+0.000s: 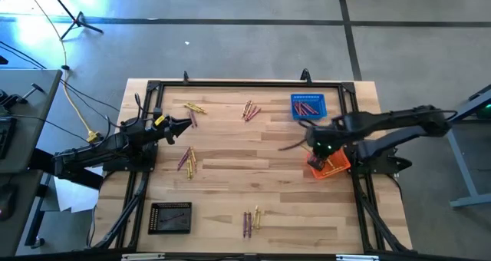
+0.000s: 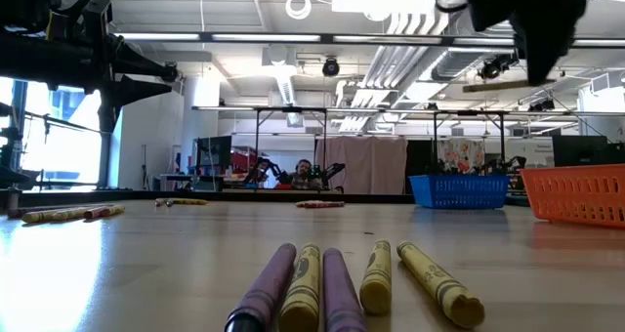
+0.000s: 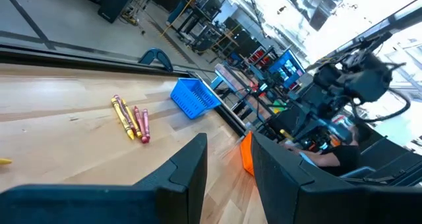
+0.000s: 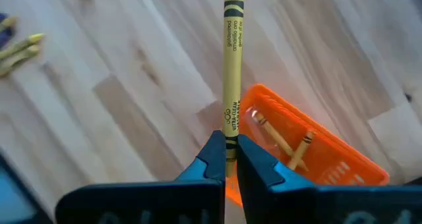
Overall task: Sort crayons
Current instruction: Put the yellow crayon into the orange basket, then put the red crayon into the blue basket
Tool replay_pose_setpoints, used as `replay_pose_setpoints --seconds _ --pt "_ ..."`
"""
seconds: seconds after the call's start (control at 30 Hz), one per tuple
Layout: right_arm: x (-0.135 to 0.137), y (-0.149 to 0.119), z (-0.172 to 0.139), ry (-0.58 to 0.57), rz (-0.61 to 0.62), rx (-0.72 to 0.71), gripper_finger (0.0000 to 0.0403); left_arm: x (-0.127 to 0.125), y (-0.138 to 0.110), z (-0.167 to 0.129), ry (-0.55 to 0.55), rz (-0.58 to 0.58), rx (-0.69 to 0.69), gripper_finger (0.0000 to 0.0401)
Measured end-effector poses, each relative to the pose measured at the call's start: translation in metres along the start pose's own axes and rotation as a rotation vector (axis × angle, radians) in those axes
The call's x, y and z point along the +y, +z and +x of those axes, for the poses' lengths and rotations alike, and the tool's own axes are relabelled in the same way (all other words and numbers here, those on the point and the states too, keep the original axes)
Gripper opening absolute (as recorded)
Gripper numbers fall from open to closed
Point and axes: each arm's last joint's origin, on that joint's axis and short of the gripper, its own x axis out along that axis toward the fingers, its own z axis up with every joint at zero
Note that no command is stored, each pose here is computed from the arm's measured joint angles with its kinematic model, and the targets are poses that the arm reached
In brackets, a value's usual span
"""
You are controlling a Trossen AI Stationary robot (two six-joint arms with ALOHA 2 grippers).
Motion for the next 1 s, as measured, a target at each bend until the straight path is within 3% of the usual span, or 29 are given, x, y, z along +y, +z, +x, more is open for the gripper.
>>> replay_pose_setpoints --seconds 0.23,0.4,0.57,0.87,1.0 --pt "-0.02 -0.044 0.037 -0.098 0.07 0.072 0.0011 0.0 0.0 0.0 0.0 0.0 0.0 0.0106" --pt "-0.026 -0.06 0.057 -0.132 0.079 0.139 0.0012 0.0 0.0 0.0 0.0 0.0 0.0 0.0106" --pt "-0.028 -0.065 0.063 -0.15 0.104 0.149 0.0019 0.0 0.0 0.0 0.0 0.0 0.0 0.0106" --pt "-0.025 -0.061 0.062 -0.141 0.098 0.088 0.0071 0.0 0.0 0.0 0.0 0.0 0.0 0.0106" --pt "-0.022 -0.059 0.063 -0.114 0.161 0.06 0.0081 0.0 0.0 0.0 0.0 0.0 0.0 0.0106"
